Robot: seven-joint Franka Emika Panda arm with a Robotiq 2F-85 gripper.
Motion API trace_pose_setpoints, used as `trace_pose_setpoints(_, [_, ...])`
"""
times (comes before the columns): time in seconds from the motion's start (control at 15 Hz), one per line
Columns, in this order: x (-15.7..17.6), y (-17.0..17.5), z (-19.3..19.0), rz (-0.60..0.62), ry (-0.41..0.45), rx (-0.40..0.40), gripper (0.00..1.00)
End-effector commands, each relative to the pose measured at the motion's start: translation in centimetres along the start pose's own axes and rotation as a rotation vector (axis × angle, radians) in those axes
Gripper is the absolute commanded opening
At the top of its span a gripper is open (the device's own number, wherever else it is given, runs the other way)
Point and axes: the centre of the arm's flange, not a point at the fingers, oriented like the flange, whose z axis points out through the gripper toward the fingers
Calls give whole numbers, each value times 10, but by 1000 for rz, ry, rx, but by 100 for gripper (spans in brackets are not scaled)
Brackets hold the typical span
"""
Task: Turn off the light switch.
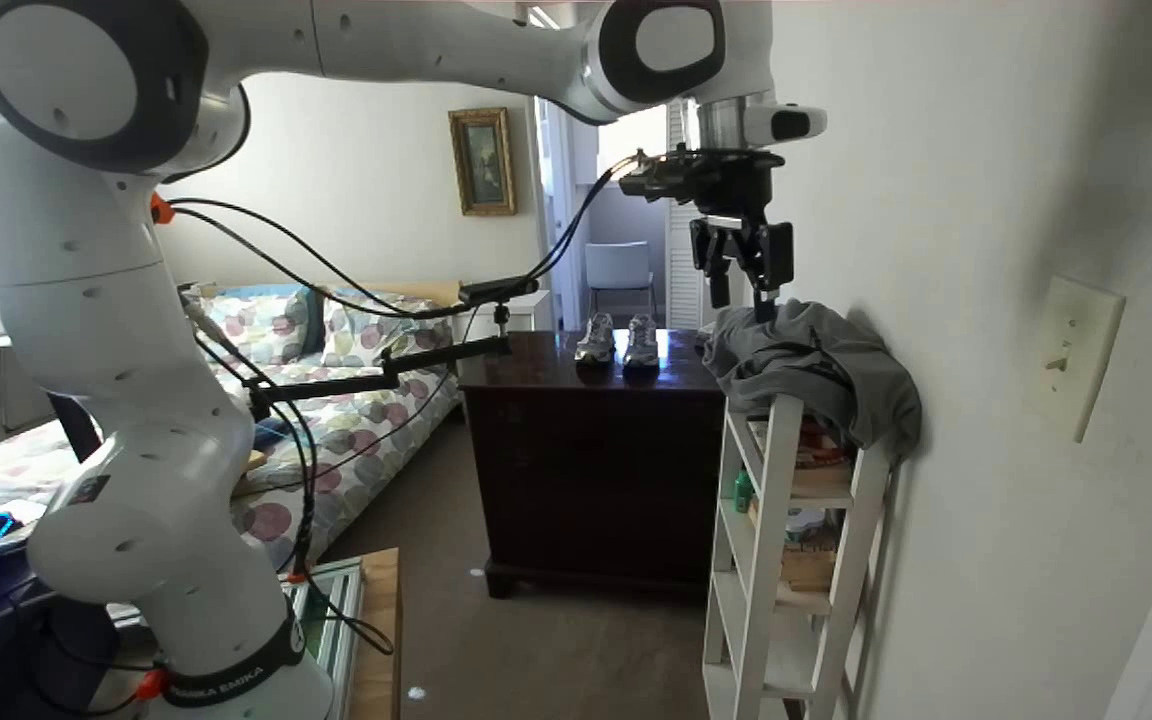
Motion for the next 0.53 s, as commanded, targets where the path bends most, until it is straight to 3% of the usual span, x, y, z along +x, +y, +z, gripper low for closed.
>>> trace_pose_setpoints(0.0, [-1, -6, 4, -8, 5, 1, 91])
trace_pose_setpoints(0.07, [-2, -10, 7, -13, 5, 2, 99])
trace_pose_setpoints(0.47, [-6, -10, 5, -13, 12, 2, 100])
